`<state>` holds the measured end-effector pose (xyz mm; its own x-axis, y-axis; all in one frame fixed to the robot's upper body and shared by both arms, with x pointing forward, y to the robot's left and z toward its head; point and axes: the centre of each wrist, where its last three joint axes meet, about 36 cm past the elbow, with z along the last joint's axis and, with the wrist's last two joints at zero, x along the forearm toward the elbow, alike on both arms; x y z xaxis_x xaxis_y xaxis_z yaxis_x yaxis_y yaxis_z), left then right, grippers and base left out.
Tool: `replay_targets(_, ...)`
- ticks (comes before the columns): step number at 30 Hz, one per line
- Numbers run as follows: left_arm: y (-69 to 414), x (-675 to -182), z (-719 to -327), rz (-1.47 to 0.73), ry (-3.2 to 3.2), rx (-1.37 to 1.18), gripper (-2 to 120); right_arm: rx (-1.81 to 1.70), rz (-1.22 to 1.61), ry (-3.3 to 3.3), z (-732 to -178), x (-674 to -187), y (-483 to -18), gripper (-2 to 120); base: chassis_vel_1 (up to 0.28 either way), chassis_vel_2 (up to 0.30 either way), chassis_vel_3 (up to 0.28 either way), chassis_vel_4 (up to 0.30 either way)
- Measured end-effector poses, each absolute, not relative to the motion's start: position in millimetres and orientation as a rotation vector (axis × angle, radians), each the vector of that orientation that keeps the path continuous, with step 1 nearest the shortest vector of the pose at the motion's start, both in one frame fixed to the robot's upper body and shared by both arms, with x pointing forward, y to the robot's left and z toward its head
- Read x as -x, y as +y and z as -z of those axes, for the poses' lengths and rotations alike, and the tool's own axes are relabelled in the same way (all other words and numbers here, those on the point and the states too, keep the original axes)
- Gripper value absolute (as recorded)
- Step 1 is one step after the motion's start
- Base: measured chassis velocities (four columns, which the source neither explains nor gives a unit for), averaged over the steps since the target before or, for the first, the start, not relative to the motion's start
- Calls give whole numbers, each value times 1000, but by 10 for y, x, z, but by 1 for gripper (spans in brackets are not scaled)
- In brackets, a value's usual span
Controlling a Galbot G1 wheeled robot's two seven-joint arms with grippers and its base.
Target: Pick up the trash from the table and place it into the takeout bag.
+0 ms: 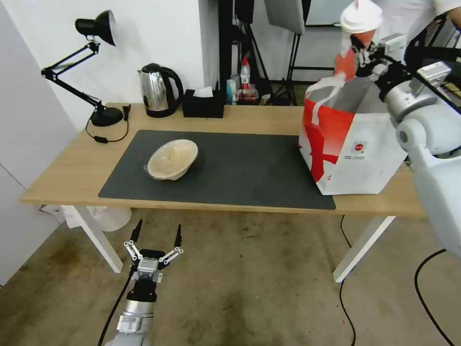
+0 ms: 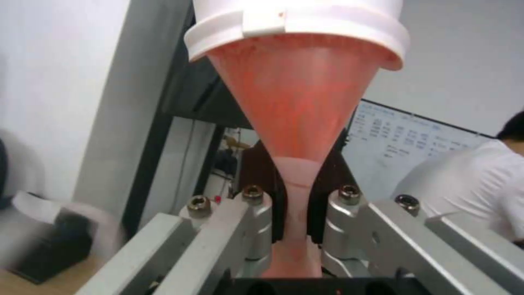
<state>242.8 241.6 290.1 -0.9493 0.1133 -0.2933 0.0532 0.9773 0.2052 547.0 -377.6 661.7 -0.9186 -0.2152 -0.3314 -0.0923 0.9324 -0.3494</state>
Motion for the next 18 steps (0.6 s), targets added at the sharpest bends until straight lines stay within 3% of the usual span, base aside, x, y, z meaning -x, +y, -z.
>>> replay_targets(18, 2380, -2391, -2893, -271, 2822, -134, 100, 165, 521, 2779, -6497, -5333, -4039, 5, 0, 0, 0, 0)
